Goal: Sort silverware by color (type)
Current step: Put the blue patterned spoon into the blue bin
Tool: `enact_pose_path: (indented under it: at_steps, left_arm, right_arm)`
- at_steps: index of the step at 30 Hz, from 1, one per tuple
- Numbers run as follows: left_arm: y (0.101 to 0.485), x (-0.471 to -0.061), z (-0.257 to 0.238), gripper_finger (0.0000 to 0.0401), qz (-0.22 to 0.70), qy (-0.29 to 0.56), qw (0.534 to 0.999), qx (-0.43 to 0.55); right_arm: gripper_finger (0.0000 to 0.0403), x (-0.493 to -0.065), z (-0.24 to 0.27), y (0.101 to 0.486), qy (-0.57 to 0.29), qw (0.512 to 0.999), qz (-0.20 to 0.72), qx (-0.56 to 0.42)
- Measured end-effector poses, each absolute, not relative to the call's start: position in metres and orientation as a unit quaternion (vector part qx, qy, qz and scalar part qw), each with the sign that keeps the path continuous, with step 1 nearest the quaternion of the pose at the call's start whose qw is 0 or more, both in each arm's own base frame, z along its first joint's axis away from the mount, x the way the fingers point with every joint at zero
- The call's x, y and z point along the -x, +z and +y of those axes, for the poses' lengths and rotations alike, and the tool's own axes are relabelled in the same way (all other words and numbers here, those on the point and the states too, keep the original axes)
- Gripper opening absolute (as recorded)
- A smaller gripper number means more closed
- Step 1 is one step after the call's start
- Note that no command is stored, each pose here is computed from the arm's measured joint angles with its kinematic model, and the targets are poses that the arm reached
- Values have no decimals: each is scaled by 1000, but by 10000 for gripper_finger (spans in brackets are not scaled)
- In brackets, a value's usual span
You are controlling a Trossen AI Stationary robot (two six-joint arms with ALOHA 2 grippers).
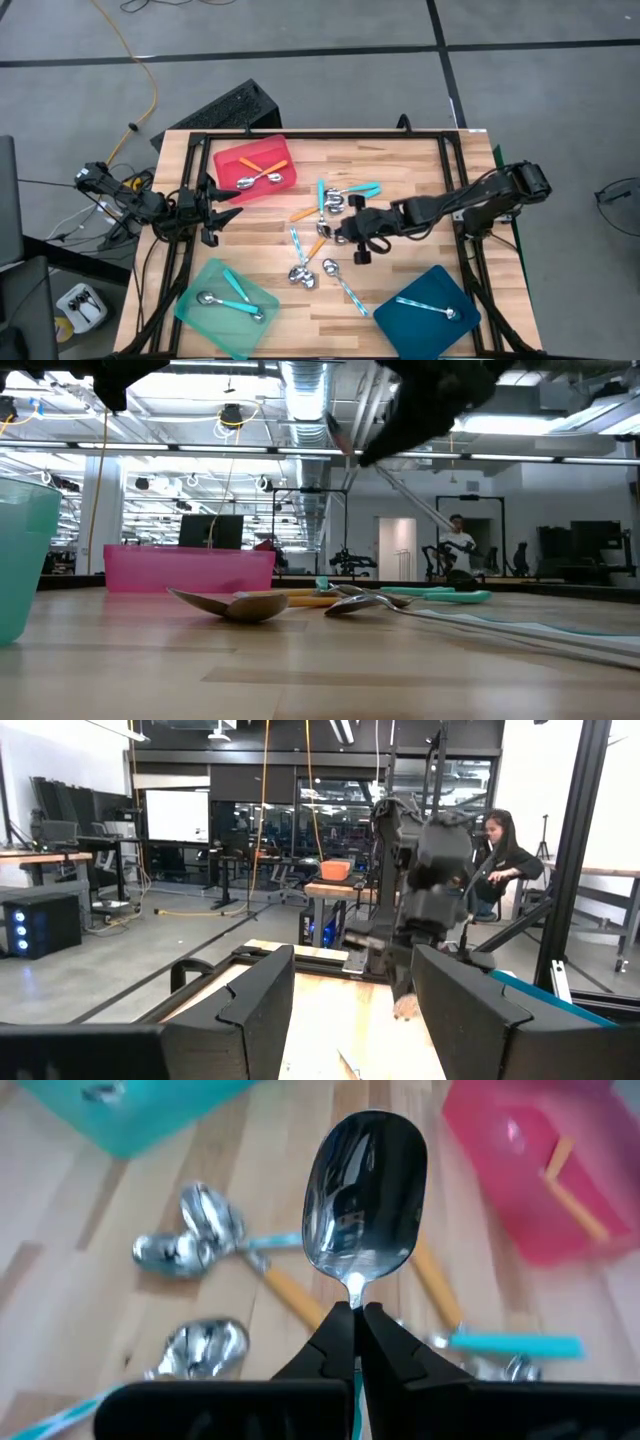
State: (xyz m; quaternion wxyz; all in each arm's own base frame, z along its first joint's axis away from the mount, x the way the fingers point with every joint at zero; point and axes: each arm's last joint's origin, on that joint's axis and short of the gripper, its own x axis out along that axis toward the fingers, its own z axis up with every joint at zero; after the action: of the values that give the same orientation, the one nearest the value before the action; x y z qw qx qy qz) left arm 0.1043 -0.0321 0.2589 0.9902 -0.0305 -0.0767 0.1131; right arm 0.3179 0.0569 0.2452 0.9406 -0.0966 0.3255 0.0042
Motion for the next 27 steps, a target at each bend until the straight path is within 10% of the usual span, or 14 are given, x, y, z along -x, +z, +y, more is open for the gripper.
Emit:
enact_pose_path:
  at_steps: [27]
  left_arm:
    - [259,-104,-32,190,-77,113,990,34]
  right_arm:
    - [24,-314,118,349,94,953,258,128]
